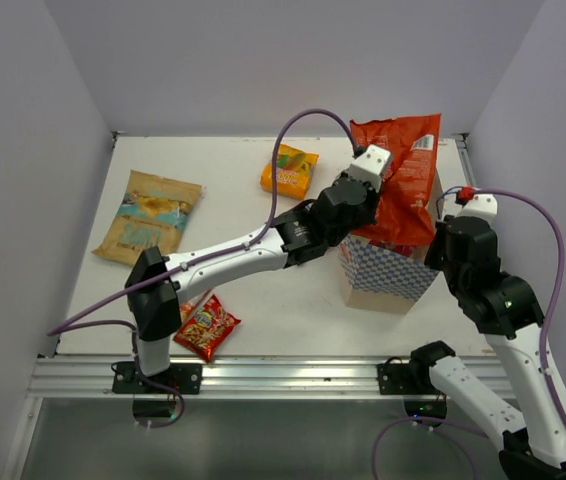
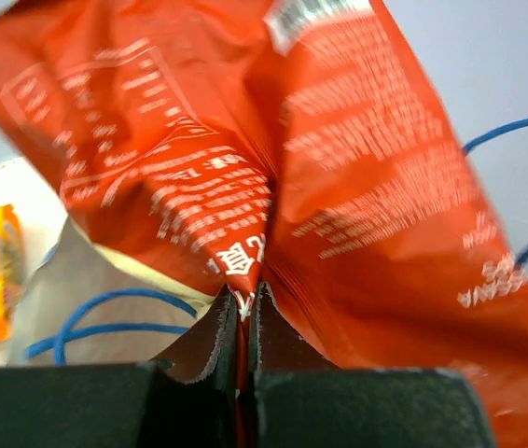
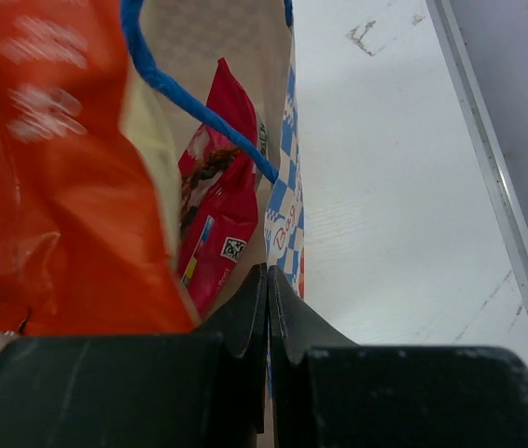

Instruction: Place the snacks into the paper bag

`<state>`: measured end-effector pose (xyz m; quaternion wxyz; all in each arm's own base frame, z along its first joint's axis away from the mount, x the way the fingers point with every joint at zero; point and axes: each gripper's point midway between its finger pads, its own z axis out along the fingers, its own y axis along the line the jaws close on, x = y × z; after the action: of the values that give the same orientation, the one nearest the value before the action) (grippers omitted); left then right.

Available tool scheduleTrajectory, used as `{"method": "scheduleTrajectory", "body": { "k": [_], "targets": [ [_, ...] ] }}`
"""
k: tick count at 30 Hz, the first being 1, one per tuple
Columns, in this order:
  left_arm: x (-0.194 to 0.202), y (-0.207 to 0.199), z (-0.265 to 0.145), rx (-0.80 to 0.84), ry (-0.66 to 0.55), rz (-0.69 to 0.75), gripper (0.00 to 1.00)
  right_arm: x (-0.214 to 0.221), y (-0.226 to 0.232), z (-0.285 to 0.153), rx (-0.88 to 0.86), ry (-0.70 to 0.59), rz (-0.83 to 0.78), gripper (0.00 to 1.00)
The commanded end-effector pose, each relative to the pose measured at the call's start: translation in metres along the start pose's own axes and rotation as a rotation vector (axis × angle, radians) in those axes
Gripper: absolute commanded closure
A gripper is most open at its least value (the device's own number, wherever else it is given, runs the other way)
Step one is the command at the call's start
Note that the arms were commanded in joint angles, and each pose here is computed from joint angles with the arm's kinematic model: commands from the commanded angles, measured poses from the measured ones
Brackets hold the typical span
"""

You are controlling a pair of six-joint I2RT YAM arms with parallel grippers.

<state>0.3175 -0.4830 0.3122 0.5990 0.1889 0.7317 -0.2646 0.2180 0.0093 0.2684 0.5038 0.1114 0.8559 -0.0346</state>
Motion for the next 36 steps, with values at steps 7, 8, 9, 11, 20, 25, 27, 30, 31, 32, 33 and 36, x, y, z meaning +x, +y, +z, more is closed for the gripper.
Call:
{"method": "scheduleTrajectory", "body": {
  "k": [7, 8, 9, 11, 20, 25, 27, 30, 31, 32, 33, 36],
  "targets": [
    [0.01, 0.033, 0.007, -0.184, 0.075, 0.096, 1.0, -0.004, 0.002, -0.002, -0.013, -0.019, 0.003, 1.0],
    [0.013, 0.031, 0.009, -0.176, 0.085, 0.1, 1.0, -0.004, 0.001, -0.002, -0.012, -0.019, 0.003, 1.0],
    [0.015, 0.029, 0.01, -0.173, 0.09, 0.101, 1.0, -0.004, 0.001, -0.002, -0.011, -0.019, 0.001, 1.0],
    [0.02, 0.024, 0.014, -0.157, 0.104, 0.105, 1.0, -0.005, 0.001, -0.002, -0.008, -0.022, 0.002, 1.0],
    [0.038, -0.005, 0.02, -0.131, 0.254, 0.193, 1.0, -0.005, 0.0, -0.002, -0.001, -0.023, 0.003, 1.0],
    [0.057, 0.005, 0.012, -0.178, 0.317, 0.206, 1.0, -0.005, 0.0, -0.002, -0.001, -0.023, 0.003, 1.0],
    [0.063, 0.01, 0.006, -0.193, 0.344, 0.208, 1.0, -0.006, 0.0, -0.002, 0.0, -0.025, 0.005, 1.0],
    [0.072, 0.016, -0.004, -0.206, 0.379, 0.215, 0.99, -0.006, 0.0, -0.002, -0.001, -0.026, 0.004, 1.0],
    [0.062, 0.015, -0.008, -0.202, 0.356, 0.203, 0.96, -0.005, -0.001, -0.002, 0.0, -0.025, 0.004, 1.0],
    [0.056, 0.009, -0.009, -0.185, 0.321, 0.194, 0.91, -0.006, -0.001, -0.002, 0.002, -0.026, 0.004, 1.0],
    [0.065, 0.011, -0.012, -0.182, 0.329, 0.225, 0.74, -0.006, 0.0, -0.002, 0.0, -0.025, 0.003, 1.0],
    [0.025, -0.006, -0.025, -0.131, 0.183, 0.199, 0.35, -0.006, 0.0, -0.002, 0.0, -0.025, 0.004, 1.0]
  ]
}}
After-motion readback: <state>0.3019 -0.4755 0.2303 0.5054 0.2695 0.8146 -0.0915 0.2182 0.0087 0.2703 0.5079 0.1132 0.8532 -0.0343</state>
